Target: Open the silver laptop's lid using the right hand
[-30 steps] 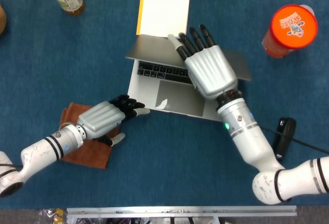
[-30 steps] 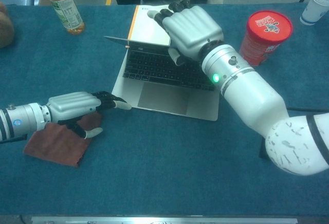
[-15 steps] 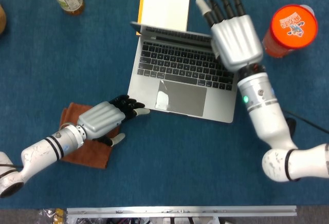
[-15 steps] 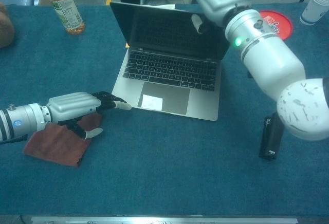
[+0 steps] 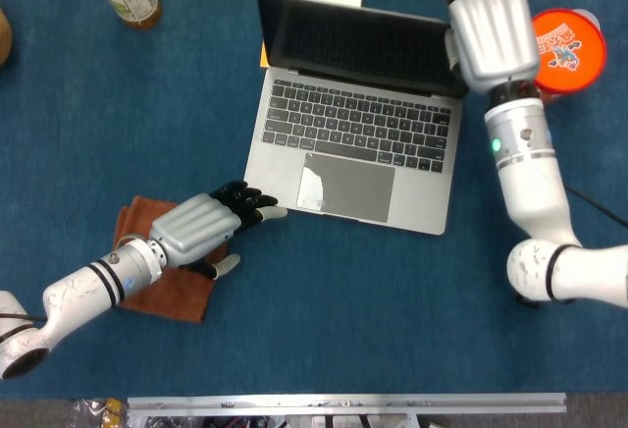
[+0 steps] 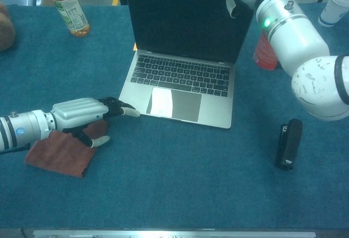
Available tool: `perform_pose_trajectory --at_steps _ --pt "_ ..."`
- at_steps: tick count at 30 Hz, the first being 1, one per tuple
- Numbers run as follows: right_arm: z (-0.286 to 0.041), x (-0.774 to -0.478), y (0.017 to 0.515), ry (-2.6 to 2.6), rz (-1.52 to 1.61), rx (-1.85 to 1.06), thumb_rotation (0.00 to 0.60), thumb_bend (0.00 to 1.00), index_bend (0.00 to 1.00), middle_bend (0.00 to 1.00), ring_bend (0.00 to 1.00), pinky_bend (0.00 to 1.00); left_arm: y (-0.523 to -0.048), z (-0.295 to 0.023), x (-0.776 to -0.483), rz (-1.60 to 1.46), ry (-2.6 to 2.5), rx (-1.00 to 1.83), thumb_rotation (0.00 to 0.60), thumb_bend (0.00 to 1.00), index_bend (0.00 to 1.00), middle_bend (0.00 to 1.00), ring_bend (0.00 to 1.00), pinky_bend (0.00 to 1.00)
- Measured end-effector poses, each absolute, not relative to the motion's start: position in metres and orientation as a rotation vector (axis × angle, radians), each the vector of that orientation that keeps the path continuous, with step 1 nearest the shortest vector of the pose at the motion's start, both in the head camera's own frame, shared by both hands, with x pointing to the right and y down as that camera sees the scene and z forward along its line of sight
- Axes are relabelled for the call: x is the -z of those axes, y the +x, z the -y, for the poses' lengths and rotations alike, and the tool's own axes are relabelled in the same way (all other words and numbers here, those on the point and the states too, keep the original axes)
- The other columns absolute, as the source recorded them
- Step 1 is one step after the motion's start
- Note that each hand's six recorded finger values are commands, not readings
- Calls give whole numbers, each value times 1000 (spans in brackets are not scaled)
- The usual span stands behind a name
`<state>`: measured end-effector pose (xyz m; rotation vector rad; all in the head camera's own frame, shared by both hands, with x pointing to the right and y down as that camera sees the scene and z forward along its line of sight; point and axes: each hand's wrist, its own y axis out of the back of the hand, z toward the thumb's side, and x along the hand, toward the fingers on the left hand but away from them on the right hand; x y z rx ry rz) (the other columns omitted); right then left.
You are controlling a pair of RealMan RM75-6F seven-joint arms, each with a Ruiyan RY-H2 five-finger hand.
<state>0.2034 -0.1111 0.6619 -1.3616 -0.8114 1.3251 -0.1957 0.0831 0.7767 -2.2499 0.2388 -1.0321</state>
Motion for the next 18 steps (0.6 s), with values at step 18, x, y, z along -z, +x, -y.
perform_pose_trajectory --at_steps 18 --pt "118 -651 206 -1424 879 -1296 600 452 53 132 0 64 -197 -76 -766 -269 -2225 1023 600 469 60 46 2 0"
